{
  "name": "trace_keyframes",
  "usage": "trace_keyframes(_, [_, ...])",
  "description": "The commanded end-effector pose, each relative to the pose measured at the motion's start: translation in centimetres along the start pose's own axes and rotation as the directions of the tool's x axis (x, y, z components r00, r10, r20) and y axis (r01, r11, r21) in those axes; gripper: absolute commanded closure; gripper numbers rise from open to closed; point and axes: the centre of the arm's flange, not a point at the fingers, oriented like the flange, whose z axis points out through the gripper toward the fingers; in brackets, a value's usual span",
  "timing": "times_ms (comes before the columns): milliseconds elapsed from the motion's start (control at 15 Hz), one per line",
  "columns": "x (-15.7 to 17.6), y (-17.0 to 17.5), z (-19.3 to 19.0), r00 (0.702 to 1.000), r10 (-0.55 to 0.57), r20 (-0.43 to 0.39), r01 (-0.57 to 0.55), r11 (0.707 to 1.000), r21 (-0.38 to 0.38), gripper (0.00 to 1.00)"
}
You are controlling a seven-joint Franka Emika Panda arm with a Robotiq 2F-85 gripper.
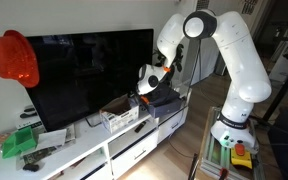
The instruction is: Remove one sachet from the white box and put it on the table
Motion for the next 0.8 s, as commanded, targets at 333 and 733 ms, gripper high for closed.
trace_keyframes(333, [-0.3,-2.0,3.3,0.998,-0.034,0.05,0.033,0.999,0.017,0.97])
trace_keyframes(733, [0.6,-4.1,2.9,0.995,-0.04,0.088,0.033,0.996,0.077,0.97])
